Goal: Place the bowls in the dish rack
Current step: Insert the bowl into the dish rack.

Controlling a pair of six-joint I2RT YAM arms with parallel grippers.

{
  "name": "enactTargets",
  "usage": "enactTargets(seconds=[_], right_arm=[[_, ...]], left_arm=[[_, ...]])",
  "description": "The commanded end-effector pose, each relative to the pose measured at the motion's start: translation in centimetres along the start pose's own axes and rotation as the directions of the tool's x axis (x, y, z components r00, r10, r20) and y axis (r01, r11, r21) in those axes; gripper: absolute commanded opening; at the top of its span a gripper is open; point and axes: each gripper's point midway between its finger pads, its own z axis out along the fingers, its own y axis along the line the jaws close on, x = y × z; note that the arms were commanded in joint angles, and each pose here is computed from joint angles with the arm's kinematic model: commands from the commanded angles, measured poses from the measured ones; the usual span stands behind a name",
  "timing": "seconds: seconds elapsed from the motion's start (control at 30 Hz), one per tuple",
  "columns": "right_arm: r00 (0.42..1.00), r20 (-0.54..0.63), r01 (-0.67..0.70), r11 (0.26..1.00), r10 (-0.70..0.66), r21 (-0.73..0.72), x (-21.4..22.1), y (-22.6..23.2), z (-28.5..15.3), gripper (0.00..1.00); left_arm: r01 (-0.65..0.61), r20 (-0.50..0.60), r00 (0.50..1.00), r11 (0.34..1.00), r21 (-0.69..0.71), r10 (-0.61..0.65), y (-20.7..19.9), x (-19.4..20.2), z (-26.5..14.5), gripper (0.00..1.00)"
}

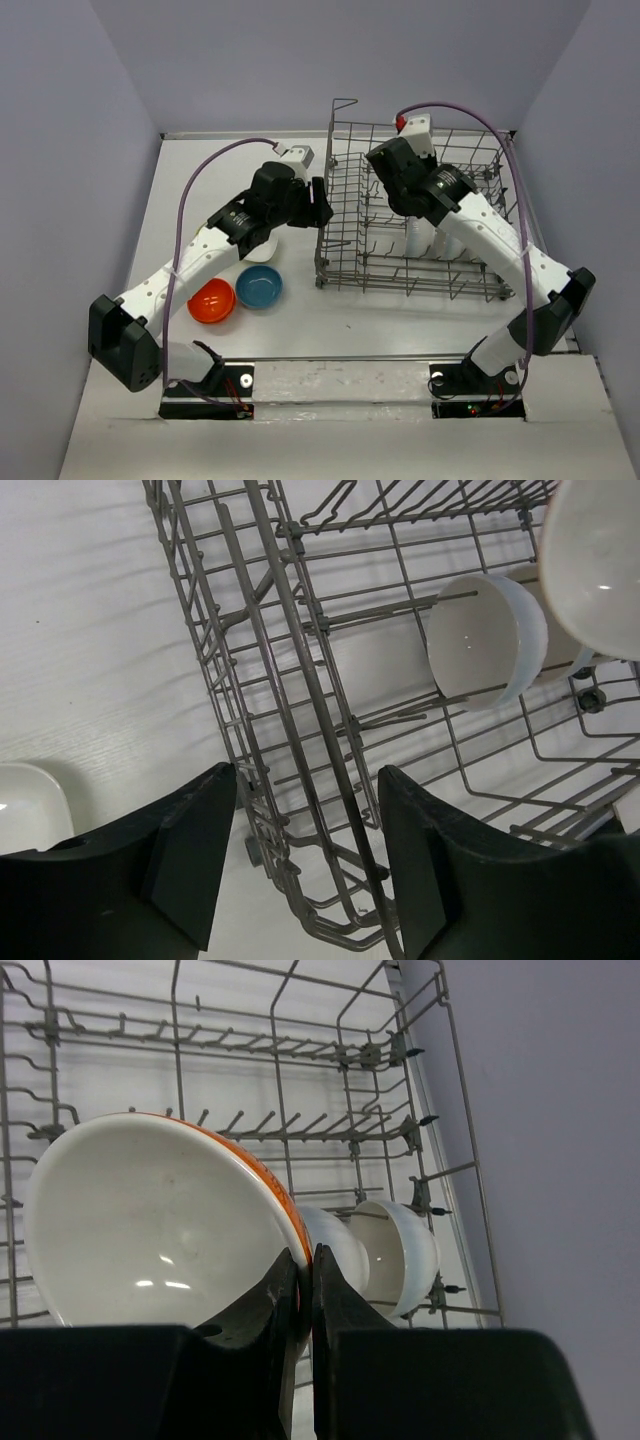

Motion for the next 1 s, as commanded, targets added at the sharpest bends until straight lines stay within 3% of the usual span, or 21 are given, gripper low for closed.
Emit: enactTargets(seconds=[0.0,0.03,0.13,0.53,0.73,0.97], right_arm=[[0.998,-0.010,0.062,0.995,-0.061,0.073,-0.5,-0.4,-0.4,0.01],[0.997,-0.022,0.082,0.993,-0.080,0.083,-0.1,-0.3,-0.2,0.01],[0.996,-0.016,0.086,0.990,-0.085,0.108,-0.8,-0.9,-0.4,0.01],[0.988,-0.047,0.150,0.982,-0.145,0.112,-0.2,0.1,0.2,0.01],[0.977,-0.069,0.208,0.970,-0.201,0.123,0.4,1.5,0.9,0.01],[0.971,-0.084,0.231,0.965,-0.222,0.126,0.7,2.2,1.3,0.01]], left_arm=[[-0.017,0.059,0.998,0.994,0.107,0.010,-1.9,-1.2,-1.2,0.72],[-0.014,0.049,0.999,0.993,0.118,0.008,-2.0,-0.8,-1.2,0.72],[0.012,0.081,0.996,0.990,0.139,-0.024,-2.2,-0.8,-2.0,0.89],[0.066,0.125,0.989,0.992,0.108,-0.080,-0.9,0.1,-3.5,0.90],[0.032,0.114,0.992,0.988,0.151,-0.050,-2.0,-0.6,-2.8,0.80],[0.010,0.091,0.996,0.988,0.152,-0.024,-2.3,-0.9,-2.1,0.57]])
